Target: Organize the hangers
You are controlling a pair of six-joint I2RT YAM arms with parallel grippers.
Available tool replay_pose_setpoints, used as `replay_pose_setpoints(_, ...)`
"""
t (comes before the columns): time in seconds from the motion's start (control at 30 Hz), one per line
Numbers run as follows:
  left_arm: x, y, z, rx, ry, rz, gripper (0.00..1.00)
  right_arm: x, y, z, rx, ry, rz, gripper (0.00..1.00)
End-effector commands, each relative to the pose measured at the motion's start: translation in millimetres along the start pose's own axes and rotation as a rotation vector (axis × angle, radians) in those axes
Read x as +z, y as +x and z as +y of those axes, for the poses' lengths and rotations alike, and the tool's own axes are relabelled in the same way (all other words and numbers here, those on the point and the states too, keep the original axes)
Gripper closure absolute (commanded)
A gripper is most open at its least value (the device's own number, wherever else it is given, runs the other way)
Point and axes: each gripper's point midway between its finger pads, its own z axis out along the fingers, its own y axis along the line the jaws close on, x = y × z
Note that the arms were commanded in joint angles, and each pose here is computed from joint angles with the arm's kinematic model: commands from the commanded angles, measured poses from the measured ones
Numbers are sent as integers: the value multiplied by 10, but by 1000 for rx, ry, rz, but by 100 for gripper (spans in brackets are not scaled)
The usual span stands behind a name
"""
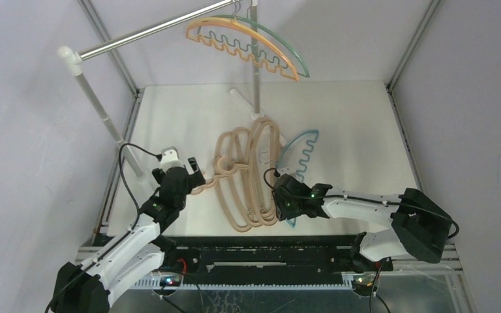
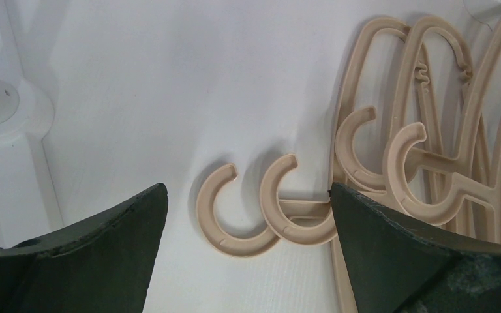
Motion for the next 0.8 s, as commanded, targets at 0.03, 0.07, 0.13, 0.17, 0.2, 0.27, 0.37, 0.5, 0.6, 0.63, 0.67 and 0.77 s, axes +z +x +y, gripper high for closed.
replay_pose_setpoints(0.03,-37,-325,-117,-35,24,-76,0,66,-208,32,35,-8,-61,53)
replay_pose_setpoints(0.07,-40,-330,-115,-34,23,-76,1,81,-206,13,35,0,-60,53)
replay_pose_setpoints(0.13,-42,-332,-107,-31,18,-74,0,102,-195,-28,33,20,-56,55)
replay_pose_setpoints(0.17,-43,-332,-104,-30,17,-74,1,112,-187,-45,31,28,-54,55)
replay_pose_setpoints(0.2,-42,-326,-103,-29,17,-72,1,124,-176,-62,26,37,-50,55)
replay_pose_setpoints(0.27,-42,-332,-106,-29,17,-73,1,140,-159,-76,19,44,-44,55)
replay_pose_setpoints(0.37,-42,-327,-113,-32,20,-69,1,145,-157,-73,17,42,-44,58)
replay_pose_setpoints(0.5,-54,-328,-108,-32,20,-68,1,125,-156,-58,14,31,-43,91)
replay_pose_setpoints(0.6,-63,-326,-95,-33,18,-70,1,61,-166,-60,12,27,-51,100)
replay_pose_setpoints(0.63,-67,-325,-91,-33,18,-70,1,17,-191,-60,13,27,-62,100)
replay_pose_setpoints(0.67,-69,-324,-89,-34,18,-69,1,-34,-218,-65,14,28,-74,100)
replay_pose_setpoints(0.77,-73,-315,-75,-32,14,-69,1,-263,-326,-29,9,13,-106,100)
